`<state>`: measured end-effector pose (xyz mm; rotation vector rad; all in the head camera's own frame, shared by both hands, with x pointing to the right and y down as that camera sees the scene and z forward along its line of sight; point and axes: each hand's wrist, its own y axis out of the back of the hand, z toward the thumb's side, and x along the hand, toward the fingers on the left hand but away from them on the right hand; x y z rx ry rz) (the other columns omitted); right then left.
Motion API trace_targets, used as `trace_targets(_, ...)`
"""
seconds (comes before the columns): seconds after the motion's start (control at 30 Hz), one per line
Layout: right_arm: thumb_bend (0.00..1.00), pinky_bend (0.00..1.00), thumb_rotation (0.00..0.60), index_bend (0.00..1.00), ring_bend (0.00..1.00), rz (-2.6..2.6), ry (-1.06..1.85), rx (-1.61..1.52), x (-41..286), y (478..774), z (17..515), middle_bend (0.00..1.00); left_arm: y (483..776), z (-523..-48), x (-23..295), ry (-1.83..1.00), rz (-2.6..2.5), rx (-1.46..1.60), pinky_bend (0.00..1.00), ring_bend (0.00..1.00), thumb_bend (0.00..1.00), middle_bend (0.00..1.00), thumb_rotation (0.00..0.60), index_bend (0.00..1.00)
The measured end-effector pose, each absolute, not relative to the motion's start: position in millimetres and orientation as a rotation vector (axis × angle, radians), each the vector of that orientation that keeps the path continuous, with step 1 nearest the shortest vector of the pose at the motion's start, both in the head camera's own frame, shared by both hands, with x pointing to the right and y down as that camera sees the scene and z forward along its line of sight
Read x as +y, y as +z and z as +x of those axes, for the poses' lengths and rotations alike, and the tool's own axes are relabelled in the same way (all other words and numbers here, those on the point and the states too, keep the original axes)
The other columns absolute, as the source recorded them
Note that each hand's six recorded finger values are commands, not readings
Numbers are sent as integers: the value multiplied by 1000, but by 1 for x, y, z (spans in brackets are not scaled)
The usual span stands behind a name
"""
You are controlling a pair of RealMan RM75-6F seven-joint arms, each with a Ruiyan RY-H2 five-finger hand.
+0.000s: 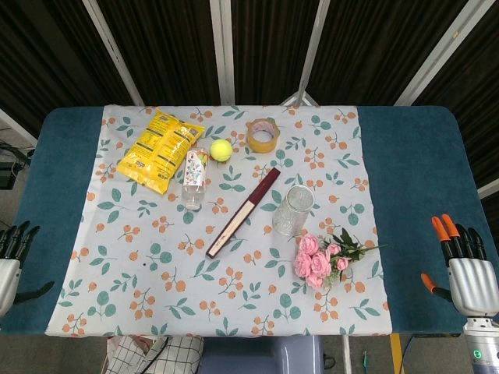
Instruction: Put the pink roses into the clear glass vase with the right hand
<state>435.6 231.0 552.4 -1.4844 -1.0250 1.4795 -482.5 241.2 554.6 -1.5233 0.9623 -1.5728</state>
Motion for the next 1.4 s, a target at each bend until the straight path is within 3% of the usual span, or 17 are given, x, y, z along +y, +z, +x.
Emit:
trace_targets(0.53, 246, 0, 600, 0, 0, -1664, 1428, -970, 233, 562, 407, 0, 555, -482, 242, -1576, -1540, 954, 0, 0, 0, 0, 600, 0)
trace_targets(1.23, 246, 0, 600, 0, 0, -1922, 1488, -734, 217, 641, 312, 3, 553, -484, 239, -1558, -1541, 942, 0, 0, 0, 0, 600, 0)
trace_targets(1.4, 245, 27, 600, 34, 78, -1946, 1514, -707, 217, 661, 298, 101, 554, -484, 239, -1562, -1554, 932, 0, 0, 0, 0, 600, 0)
